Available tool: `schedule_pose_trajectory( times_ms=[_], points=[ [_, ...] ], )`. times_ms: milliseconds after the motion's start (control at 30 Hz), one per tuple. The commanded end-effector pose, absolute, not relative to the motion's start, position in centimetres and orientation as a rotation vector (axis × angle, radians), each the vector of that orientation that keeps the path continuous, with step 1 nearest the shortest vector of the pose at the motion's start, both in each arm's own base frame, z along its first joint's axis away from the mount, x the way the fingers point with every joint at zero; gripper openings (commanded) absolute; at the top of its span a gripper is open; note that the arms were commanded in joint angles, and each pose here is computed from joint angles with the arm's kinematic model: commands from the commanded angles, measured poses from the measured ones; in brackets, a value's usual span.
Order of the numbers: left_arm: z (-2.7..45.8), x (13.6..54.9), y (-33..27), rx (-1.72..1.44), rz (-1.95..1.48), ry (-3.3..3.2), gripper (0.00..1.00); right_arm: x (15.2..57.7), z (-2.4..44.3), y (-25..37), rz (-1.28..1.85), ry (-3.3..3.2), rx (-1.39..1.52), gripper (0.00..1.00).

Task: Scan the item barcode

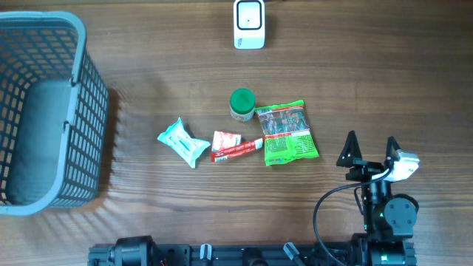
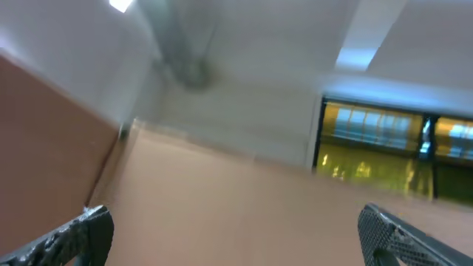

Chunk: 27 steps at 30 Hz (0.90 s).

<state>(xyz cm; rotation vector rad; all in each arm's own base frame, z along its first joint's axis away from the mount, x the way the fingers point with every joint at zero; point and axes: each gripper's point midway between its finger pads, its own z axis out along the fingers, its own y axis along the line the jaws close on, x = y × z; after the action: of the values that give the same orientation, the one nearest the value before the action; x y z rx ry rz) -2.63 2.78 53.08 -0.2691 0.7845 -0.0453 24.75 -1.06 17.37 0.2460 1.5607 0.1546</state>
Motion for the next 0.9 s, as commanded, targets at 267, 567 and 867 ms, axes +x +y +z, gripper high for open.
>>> schedule_pose_trajectory(
  times_ms=[267, 567, 867],
  points=[
    [43.5, 10.4, -1.3, -0.037, -0.157, 1.154, 1.0, 24.7, 17.8, -1.4, 0.202, 1.529, 0.318, 1.0],
    [33.7, 17.1, -4.3, 0.144, -0.265, 1.392, 1.0, 22.0, 27.5, 4.9, 0.44, 1.528, -0.025, 1.0],
    [24.2, 21.4, -1.6, -0.273, -0.436, 1.596, 1.0, 24.8, 36.9, 5.8, 0.538, 1.973, 0.071, 1.0]
  ],
)
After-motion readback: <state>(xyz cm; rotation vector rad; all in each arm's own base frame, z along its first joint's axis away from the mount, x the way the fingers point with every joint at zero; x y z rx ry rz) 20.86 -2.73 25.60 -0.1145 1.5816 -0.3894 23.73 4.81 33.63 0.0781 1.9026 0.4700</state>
